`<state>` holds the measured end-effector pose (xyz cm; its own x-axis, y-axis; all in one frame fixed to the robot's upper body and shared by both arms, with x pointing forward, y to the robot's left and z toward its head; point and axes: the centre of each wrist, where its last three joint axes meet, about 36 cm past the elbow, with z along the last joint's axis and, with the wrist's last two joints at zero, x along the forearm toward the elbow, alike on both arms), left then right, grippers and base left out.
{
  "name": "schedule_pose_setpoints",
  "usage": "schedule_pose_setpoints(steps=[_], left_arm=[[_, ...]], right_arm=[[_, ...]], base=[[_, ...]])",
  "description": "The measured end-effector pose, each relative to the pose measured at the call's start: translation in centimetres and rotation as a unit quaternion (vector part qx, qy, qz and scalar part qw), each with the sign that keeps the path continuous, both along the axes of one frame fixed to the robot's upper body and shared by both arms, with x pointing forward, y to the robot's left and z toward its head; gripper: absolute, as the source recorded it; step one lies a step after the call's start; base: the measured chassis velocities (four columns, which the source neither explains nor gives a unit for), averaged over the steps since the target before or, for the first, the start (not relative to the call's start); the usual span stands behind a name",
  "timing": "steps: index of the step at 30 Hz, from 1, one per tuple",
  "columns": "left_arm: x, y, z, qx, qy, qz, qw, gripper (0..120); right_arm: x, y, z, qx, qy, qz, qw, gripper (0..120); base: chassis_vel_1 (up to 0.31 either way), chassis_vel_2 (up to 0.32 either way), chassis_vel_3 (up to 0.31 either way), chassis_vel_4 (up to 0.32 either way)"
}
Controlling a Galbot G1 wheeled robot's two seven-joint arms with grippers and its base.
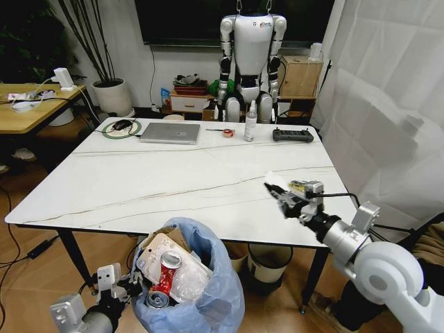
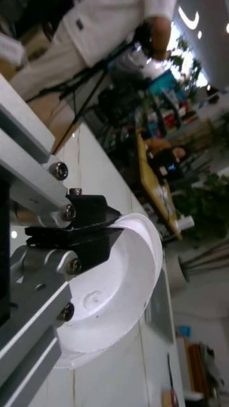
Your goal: Pick up the trash bin and place the trash from the table into it.
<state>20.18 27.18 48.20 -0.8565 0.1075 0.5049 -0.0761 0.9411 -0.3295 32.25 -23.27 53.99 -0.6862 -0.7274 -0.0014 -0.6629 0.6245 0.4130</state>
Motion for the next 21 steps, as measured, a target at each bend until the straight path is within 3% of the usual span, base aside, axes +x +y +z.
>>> schedule_pose_setpoints(steps=[4,10,21], left_arm=[[0.0,0.0,0.0,-0.001,0.000,0.002,1.0000,0],[0.0,0.0,0.0,-0.001,0.002,0.003,1.0000,0],[-0.1,0.0,-0.2,-0.001,0.003,0.009,1.0000,0]], right_arm=[[-2.2,2.2,0.3,0.061,0.035,0.052,0.996,0],[-3.7,4.4,-0.8,0.102,0.080,0.090,0.987,0],[-4.6,7.5,-4.2,0.093,0.139,0.127,0.978,0]], base=[[0.000,0.000,0.000,0.000],[0.000,0.000,0.000,0.000],[0.000,0.000,0.000,0.000]])
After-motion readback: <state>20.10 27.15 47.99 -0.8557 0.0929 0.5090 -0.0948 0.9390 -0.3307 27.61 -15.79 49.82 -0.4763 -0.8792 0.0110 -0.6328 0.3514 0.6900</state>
